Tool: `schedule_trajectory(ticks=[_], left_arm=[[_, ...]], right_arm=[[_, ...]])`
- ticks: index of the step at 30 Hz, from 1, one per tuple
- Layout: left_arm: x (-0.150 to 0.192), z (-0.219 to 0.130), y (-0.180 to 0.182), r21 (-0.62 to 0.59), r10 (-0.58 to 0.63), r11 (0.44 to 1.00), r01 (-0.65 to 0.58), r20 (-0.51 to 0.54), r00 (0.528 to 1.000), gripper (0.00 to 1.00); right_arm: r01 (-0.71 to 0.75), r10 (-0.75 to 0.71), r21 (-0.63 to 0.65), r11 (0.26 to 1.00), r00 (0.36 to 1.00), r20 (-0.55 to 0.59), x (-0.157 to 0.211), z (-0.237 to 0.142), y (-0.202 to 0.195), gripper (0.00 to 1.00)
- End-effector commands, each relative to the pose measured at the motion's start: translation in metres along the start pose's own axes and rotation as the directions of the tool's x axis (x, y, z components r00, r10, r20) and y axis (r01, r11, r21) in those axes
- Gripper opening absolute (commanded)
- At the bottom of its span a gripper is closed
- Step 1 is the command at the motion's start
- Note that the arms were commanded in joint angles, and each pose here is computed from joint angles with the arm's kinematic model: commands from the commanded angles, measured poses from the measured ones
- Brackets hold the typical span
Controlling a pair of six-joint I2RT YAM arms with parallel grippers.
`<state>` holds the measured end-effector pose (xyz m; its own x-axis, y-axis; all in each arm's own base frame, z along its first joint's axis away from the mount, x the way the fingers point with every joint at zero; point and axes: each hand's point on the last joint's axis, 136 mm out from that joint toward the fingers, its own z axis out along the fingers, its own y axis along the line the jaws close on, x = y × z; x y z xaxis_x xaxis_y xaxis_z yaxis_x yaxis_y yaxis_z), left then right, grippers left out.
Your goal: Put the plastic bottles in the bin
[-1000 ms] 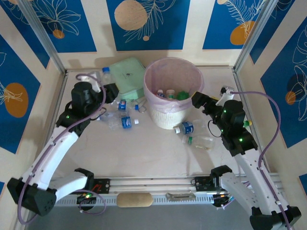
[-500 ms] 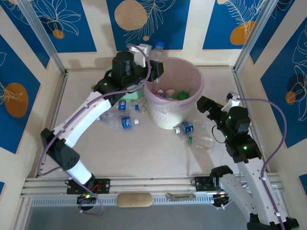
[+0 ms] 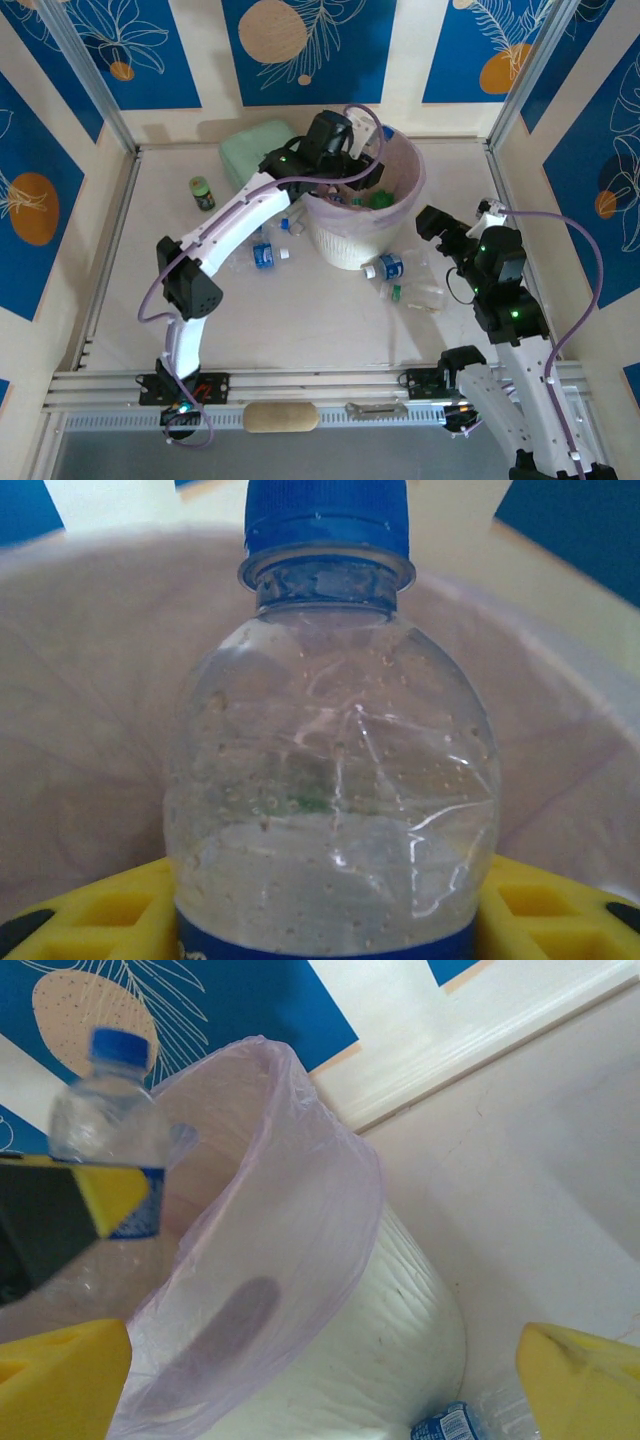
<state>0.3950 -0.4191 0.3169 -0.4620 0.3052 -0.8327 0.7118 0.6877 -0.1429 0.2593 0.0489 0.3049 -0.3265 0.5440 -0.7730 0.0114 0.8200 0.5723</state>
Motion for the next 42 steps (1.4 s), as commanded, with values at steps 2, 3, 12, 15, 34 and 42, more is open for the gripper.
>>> schedule_trajectory(ticks=[2, 3, 12, 15, 34, 42], left_arm=[[0.013, -0.001, 0.007, -0.06, 0.067, 0.996, -0.071, -0.071, 0.995, 0.55], [0.014, 0.0, 0.006, -0.062, 0.071, 0.995, -0.076, -0.075, 0.995, 0.56], [-0.005, -0.02, -0.011, -0.002, 0.054, 0.999, -0.054, -0.012, 0.998, 0.84], [-0.018, -0.036, -0.017, 0.012, 0.05, 0.999, -0.05, 0.039, 0.998, 0.93], [0.008, -0.192, 0.068, -0.303, 0.032, 0.944, 0.129, 0.477, 0.878, 1.0], [0.1, -0.205, 0.127, -0.417, -0.107, 0.853, 0.314, 0.449, 0.887, 1.0]], right_arm=[[-0.019, 0.019, -0.019, 1.0, 1.0, -0.003, 0.001, -0.001, 0.002, 0.99], [-0.021, 0.021, -0.019, 1.0, 1.0, 0.0, 0.001, -0.001, 0.002, 0.99], [-0.031, 0.031, 0.005, 1.0, 0.999, -0.009, 0.002, 0.003, -0.003, 0.99], [-0.014, 0.014, 0.035, 0.999, 1.0, -0.013, 0.001, 0.002, -0.007, 0.99], [-0.077, 0.1, 0.364, 0.928, 0.994, -0.047, -0.035, -0.005, -0.088, 0.99], [-0.256, 0.318, 0.446, 0.858, 0.946, -0.069, -0.034, 0.01, -0.142, 0.99]])
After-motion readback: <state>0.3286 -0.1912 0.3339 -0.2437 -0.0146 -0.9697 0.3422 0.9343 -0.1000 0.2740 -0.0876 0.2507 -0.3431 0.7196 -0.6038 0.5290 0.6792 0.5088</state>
